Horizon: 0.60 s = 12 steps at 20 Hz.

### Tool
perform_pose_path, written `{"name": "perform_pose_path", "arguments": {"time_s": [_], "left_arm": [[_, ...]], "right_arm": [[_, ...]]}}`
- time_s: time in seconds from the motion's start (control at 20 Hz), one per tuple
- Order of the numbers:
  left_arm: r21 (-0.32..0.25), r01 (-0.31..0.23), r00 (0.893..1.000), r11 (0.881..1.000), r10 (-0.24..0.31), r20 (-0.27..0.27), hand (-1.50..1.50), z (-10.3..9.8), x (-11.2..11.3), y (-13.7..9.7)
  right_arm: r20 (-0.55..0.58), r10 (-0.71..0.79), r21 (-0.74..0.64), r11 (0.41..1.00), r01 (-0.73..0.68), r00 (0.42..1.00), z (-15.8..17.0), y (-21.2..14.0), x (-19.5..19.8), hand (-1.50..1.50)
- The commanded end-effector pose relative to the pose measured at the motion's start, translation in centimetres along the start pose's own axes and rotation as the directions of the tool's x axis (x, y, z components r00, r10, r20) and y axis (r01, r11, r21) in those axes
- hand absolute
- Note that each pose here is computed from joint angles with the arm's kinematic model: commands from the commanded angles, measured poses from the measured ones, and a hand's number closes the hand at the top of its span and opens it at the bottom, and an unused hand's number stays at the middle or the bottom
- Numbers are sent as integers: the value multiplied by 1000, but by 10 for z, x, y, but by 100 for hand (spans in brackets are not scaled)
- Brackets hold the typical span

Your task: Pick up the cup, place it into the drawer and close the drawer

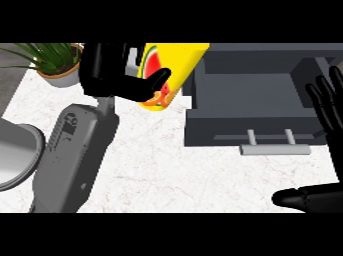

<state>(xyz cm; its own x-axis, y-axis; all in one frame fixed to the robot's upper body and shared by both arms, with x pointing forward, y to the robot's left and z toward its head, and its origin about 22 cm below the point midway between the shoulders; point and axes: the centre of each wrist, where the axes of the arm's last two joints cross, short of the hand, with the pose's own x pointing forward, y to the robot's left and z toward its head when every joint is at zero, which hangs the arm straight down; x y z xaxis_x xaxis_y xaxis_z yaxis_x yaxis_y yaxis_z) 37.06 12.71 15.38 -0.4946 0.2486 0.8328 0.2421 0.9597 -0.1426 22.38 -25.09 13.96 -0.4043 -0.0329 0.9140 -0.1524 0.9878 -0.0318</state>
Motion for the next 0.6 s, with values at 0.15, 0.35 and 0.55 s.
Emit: {"name": "perform_pose_path", "arguments": {"time_s": [0.15,0.35,0.55], "left_arm": [[-32,40,998,999,-42,-44,150,-33,-1,-30],[-50,82,993,995,-86,-85,150,-47,3,-54],[-52,81,990,995,-86,-108,150,-65,3,-72]], "right_arm": [[5,0,-10,1000,0,1000,14,2,1,-150],[2,4,1,1000,-4,1000,2,-3,0,-150],[3,-2,3,1000,2,1000,-7,14,-7,-150]]}}
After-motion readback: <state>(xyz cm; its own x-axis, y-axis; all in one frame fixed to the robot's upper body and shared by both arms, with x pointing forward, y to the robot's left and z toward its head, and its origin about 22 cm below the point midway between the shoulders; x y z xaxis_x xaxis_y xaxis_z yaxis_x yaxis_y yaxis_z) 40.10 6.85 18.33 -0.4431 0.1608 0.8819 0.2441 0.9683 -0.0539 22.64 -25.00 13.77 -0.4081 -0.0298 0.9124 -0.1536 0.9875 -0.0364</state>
